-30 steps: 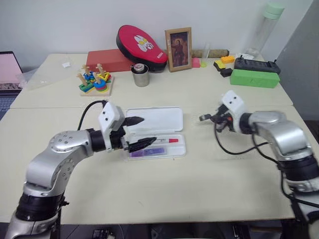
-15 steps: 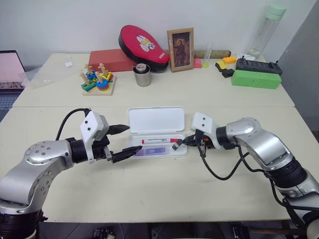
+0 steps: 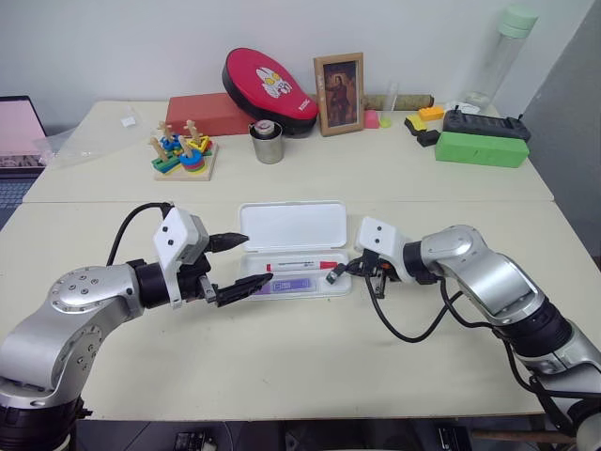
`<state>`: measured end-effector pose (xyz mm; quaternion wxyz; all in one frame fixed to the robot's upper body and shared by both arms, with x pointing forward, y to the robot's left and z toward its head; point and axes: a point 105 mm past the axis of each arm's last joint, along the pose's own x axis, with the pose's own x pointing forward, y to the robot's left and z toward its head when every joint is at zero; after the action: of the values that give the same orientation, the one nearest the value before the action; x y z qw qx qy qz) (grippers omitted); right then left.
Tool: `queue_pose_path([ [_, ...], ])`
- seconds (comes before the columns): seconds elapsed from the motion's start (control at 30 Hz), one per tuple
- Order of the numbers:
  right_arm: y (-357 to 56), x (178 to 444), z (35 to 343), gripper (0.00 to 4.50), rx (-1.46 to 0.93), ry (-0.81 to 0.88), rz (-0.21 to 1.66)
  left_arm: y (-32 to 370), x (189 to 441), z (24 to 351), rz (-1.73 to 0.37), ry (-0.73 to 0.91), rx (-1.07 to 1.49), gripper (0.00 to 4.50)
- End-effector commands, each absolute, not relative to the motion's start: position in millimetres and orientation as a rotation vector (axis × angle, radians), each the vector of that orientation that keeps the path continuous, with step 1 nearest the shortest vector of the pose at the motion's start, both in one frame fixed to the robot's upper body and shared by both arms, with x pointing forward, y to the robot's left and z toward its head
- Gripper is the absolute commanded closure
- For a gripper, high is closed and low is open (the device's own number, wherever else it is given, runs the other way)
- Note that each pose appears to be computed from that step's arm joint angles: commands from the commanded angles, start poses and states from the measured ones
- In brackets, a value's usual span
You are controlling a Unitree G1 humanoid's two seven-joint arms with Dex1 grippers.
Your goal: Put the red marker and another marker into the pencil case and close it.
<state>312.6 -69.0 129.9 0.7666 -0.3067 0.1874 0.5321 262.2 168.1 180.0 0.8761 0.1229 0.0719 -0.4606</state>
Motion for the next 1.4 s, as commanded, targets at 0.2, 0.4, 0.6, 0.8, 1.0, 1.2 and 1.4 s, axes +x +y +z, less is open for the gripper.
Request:
queue_pose_path([
  [0.2,-63,301,138,2.83,-0.684,0.367,1.211,162,262,186,-0.982,0.121,0.274,0.00],
  [0.4,-64,300,145,1.45,-0.678,0.347,1.226,162,262,187,-0.980,0.117,0.273,0.00],
  [0.6,-61,309,186,0.22,-0.571,0.213,1.245,166,265,188,-0.935,0.100,0.252,0.00],
  [0.8,-44,355,241,0.01,-0.425,0.058,1.133,183,284,205,-0.759,0.001,0.146,0.00],
  [1.0,-21,406,256,0.37,-0.374,0.082,1.008,192,292,214,-0.631,-0.065,0.029,0.00],
  [1.2,-18,442,234,1.68,-0.469,0.135,0.889,190,287,213,-0.596,-0.073,0.021,0.00],
  [1.4,-21,451,215,3.17,-0.583,0.153,0.882,187,281,212,-0.591,-0.073,0.021,0.00],
])
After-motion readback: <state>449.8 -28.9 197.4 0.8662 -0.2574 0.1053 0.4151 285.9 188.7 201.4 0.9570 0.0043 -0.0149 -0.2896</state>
